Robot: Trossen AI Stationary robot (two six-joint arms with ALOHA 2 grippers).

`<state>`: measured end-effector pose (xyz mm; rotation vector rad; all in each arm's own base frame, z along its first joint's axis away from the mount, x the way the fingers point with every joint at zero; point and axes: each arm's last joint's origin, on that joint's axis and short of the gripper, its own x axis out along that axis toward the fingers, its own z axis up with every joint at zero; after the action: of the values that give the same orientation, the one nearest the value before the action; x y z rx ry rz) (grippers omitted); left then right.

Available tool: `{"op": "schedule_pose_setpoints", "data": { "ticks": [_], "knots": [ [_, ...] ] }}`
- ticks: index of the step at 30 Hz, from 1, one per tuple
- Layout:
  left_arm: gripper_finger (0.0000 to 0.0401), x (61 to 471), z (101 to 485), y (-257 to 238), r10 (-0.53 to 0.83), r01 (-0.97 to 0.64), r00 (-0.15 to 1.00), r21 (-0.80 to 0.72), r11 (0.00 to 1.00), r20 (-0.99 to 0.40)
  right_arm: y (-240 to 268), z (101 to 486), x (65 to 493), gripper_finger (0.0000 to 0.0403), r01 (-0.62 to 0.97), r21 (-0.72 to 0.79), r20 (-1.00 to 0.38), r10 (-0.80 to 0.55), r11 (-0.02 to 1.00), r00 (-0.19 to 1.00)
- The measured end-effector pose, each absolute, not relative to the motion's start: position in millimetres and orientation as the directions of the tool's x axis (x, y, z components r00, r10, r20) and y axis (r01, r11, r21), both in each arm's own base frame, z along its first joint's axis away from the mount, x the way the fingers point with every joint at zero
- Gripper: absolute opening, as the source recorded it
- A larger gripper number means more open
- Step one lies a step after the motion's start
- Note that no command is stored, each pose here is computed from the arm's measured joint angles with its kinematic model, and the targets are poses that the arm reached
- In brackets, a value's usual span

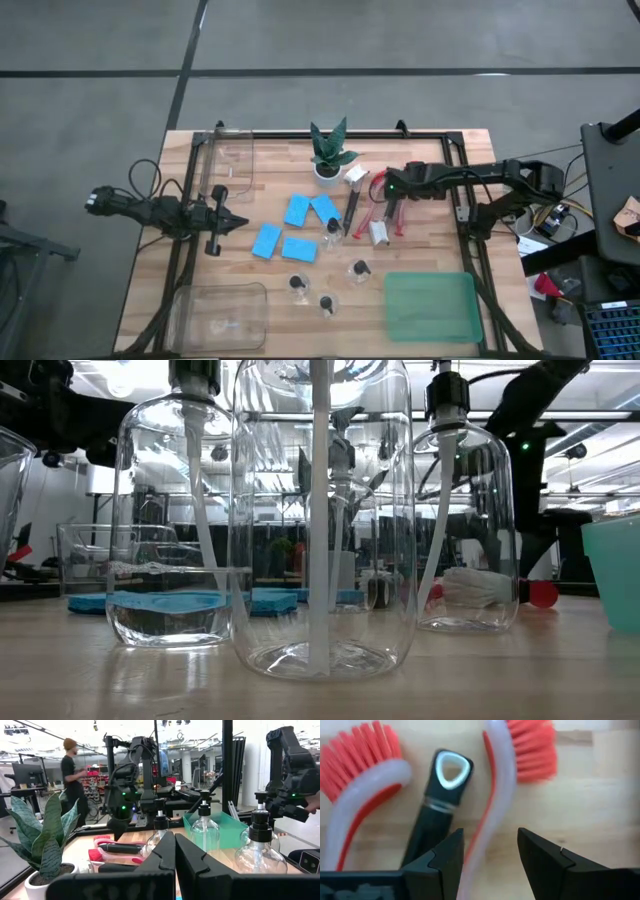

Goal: Pick & Place Kitchen Sink Supplies
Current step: Put the red dish brush into the green bin

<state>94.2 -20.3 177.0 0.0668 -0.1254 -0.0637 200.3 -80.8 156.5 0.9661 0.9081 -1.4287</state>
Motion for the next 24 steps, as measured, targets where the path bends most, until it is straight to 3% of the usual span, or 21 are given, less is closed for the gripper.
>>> {"op": "schedule_pose_setpoints", "data": {
  "ticks": [11,15,19,24],
  "knots": [
    [0.0,94,177,-20,-0.068,0.059,0.99,0.071,0.996,0.122,-101,139,198,0.0167,0.992,-0.075,-0.947,-0.304,-0.098,-0.101],
    [0.0,94,177,-20,-0.068,0.059,0.99,0.071,0.996,0.122,-104,131,200,0.0157,0.993,-0.1,-0.952,-0.285,-0.064,-0.115],
    [0.0,94,177,-20,-0.068,0.059,0.99,0.071,0.996,0.122,-104,129,201,0.013,0.993,-0.119,-0.951,-0.284,-0.025,-0.121],
    [0.0,94,177,-20,-0.068,0.059,0.99,0.071,0.996,0.122,-104,133,200,0.0067,0.989,-0.127,-0.952,-0.291,0.076,-0.1]
  ]
}}
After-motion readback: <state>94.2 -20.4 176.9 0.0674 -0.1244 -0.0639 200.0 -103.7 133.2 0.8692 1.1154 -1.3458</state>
